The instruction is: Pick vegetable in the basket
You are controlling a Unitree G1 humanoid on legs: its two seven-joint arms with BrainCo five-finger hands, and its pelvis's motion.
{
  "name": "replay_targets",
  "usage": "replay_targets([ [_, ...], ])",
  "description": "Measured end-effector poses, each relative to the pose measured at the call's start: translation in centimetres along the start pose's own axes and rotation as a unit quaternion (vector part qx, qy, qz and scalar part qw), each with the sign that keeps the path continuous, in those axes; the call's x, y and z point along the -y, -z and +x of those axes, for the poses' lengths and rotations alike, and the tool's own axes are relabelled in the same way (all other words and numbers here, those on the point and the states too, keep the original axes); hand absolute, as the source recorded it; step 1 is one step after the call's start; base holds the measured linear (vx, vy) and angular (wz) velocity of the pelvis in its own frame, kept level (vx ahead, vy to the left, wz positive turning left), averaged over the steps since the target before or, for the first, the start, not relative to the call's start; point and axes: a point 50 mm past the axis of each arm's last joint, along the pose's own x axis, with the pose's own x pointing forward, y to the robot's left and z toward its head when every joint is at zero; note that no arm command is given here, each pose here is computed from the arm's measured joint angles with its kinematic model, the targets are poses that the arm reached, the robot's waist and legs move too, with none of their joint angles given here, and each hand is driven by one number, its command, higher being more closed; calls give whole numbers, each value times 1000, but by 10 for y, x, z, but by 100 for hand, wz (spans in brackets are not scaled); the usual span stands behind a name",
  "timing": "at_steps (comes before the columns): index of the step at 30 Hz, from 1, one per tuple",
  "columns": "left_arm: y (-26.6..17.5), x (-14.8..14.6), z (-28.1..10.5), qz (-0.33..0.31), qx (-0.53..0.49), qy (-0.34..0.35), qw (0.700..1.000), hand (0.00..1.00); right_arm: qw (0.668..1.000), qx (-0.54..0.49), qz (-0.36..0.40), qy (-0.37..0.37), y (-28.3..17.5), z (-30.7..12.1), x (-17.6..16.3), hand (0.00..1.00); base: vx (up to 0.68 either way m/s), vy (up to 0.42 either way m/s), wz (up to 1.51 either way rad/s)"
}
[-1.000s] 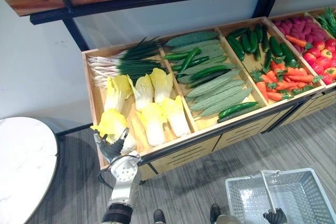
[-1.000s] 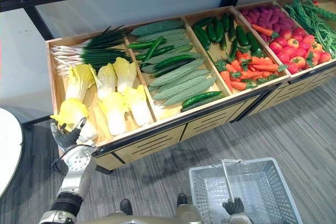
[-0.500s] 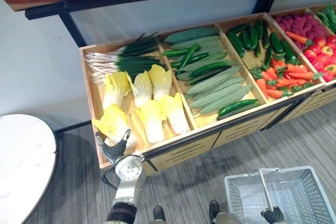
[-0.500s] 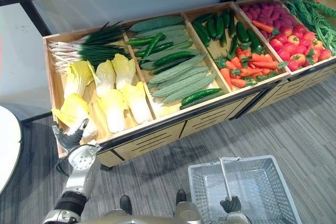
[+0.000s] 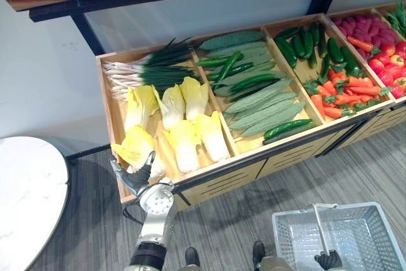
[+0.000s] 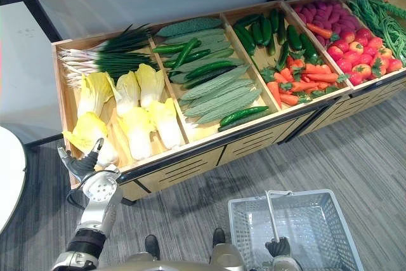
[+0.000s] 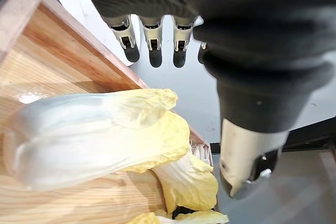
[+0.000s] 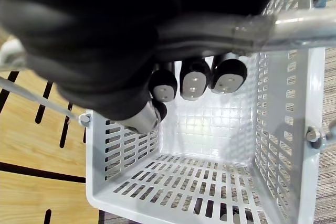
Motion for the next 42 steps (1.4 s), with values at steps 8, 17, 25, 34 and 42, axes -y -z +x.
replay_targets([
  [8, 16, -2, 2, 44, -33, -28, 998, 0, 1000, 11, -11, -9, -6, 0, -5, 100, 0, 0, 0],
  [17, 7, 13, 8, 44, -32, -51, 997, 0, 1000, 28, -12, -2, -18, 3, -6, 100, -2, -1, -8],
  [25, -2, 26, 18, 54, -34, -67, 996, 0, 999, 42, -2, -5, -29, 5, -9, 100, -7, -1, -3],
  [34, -24, 20, 61, 71, -32, -150, 986, 0, 996, 86, -3, -5, -57, 9, -12, 100, -45, -8, -6],
  [42, -69, 32, 89, 31, -22, -184, 982, 0, 990, 140, -12, 1, -80, 8, -8, 100, -74, -11, -18],
])
